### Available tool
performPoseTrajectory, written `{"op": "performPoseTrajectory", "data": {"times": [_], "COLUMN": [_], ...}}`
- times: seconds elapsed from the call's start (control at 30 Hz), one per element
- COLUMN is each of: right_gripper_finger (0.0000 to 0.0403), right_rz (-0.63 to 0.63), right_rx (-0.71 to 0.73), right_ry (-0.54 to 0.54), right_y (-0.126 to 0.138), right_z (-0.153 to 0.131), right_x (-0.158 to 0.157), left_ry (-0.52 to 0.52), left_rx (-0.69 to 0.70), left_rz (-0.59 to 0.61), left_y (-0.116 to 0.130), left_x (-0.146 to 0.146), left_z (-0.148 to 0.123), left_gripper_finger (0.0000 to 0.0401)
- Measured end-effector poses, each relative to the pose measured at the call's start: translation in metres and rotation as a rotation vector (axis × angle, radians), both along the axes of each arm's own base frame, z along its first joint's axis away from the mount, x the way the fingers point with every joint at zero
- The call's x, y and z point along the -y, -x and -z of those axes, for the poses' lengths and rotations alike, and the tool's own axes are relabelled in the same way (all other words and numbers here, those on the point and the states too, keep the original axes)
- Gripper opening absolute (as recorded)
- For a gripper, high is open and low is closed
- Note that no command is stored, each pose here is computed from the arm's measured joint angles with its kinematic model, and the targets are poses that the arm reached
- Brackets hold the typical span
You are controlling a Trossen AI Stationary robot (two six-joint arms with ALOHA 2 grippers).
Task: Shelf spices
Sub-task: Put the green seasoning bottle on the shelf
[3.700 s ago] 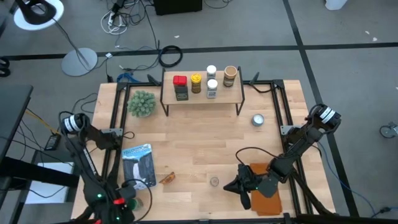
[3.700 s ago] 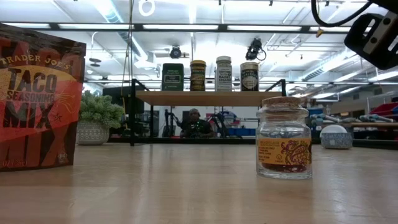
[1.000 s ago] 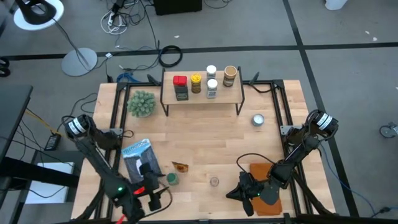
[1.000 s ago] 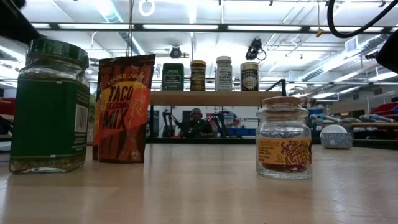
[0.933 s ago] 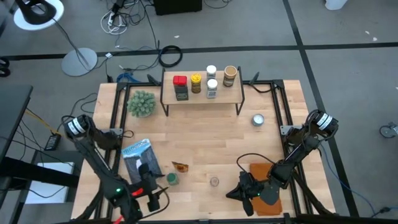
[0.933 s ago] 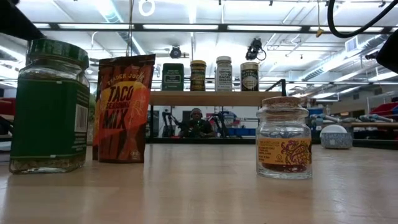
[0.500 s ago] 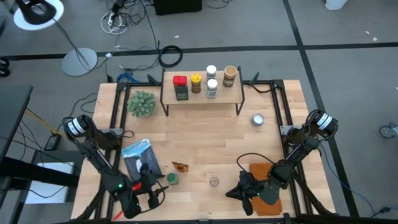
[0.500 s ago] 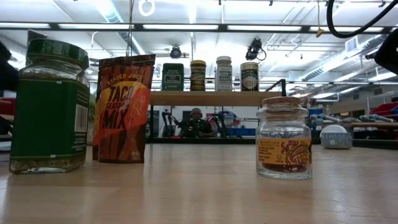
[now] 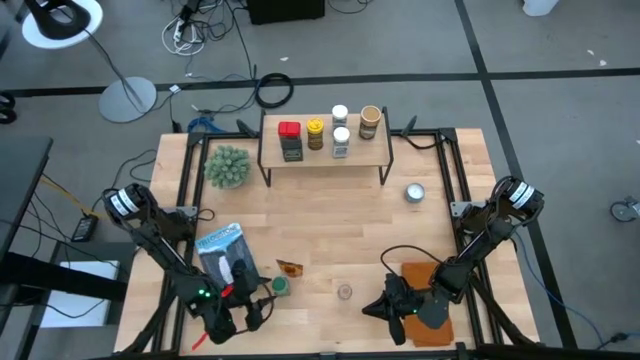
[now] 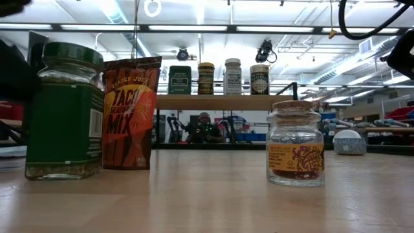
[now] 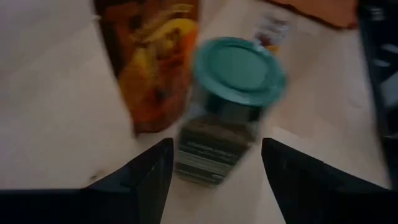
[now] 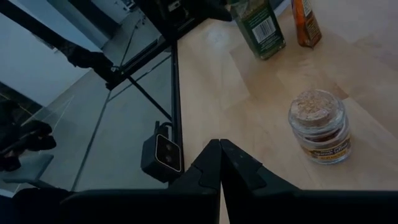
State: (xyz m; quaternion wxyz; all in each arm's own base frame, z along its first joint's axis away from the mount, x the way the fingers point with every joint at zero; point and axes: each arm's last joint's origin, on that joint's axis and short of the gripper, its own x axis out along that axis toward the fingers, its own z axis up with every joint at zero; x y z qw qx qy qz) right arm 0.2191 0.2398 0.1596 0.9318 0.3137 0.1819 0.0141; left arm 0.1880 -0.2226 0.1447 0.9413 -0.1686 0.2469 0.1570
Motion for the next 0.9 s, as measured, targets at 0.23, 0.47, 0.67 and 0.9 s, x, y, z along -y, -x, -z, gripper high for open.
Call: {"op": "performPoseTrajectory", "data": {"times": [0.23, 0.47, 0.67, 0.9], "right_gripper_finger": [0.0007, 0.0007, 0.0007, 0.0007], "right_rz": [0.003, 0.003, 0.001, 0.001], "right_rx": [0.001, 0.002, 0.003, 0.003], "right_ry": [-0.011, -0.013, -0.006, -0.004], "right_y": [0.000, 0.000, 0.000, 0.000], "right_z": [0.000, 0.000, 0.000, 0.000], "right_x": [0.000, 0.000, 0.000, 0.000], "left_ry": [0.057, 0.110, 0.133, 0.139], "left_rx": [-0.065, -0.049, -0.025, -0.023], "left_rz": [-0.209, -0.249, -0.189, -0.220], "left_y": [0.002, 0.003, 0.001, -0.005], "left_x": [-0.023, -0.023, -0.014, -0.020], "left_z": [0.009, 0.009, 0.006, 0.006], "left_gripper_finger": [0.0249, 0.0249, 0.0249, 0.0249]}}
